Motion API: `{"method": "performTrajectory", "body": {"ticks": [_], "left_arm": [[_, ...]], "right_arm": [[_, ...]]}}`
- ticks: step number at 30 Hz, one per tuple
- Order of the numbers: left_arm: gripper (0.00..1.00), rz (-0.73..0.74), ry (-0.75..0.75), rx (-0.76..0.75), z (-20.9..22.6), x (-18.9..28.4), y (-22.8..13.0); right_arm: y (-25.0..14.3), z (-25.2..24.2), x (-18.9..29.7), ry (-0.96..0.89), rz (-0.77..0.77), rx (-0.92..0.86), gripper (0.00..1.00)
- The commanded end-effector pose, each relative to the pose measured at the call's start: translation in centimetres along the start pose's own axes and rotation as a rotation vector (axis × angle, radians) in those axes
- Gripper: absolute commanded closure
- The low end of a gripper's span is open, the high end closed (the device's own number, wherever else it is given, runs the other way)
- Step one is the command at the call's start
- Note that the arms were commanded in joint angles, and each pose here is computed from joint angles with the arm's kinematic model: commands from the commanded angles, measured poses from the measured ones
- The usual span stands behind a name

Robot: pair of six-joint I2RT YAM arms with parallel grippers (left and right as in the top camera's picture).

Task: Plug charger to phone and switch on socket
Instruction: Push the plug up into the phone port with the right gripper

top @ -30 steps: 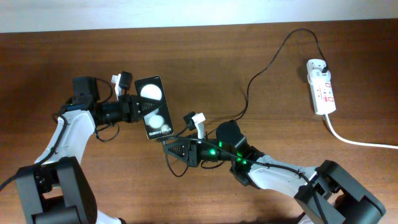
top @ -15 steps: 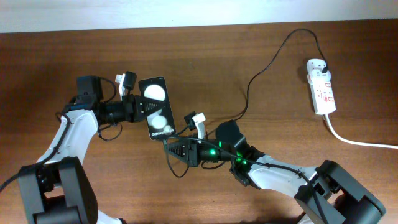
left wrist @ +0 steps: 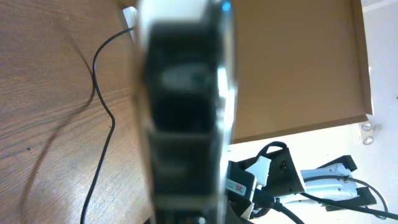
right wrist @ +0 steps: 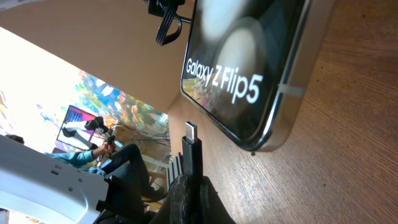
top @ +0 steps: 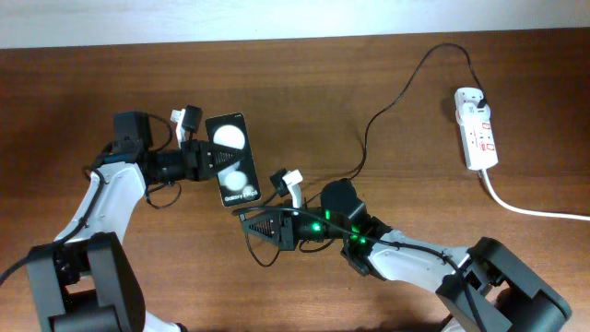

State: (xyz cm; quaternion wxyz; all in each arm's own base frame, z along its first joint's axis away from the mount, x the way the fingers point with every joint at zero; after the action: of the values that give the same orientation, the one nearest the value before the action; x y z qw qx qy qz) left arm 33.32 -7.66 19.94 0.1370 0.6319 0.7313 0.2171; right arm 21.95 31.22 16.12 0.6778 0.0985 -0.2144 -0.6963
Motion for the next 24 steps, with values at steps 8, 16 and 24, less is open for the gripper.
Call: {"method": "performTrajectory", "body": {"ticks": [8, 16, 24], "left_arm": [[1.00, -0.005, -0.029, -0.014, -0.2, 0.0, 0.1], [1.00, -0.006, -0.030, -0.014, -0.2, 0.0, 0.1], [1.00, -0.006, -0.030, -0.014, -0.2, 0.0, 0.1]], "right_arm": [[0.5, -0.4, 0.0, -0.032, -0.048, 0.005, 0.96], [0.9, -0.7, 0.0, -0.053, -0.079, 0.005, 0.96], [1.2, -0.9, 0.1, -0.070, -0.105, 0.005, 0.96]]}}
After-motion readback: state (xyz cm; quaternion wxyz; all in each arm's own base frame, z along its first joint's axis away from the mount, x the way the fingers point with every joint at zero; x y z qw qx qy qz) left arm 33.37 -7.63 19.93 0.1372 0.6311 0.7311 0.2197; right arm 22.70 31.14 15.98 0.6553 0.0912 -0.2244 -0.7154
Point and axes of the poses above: each gripper's point midway between its finger pads, its own x axis back along the fingers, its own z axis along the line the jaws close on, y = z × x, the point moved 5 cm from there along x, back along the fingers, and after that the axes turned 9 degrees about -x, right-handed, at the moved point
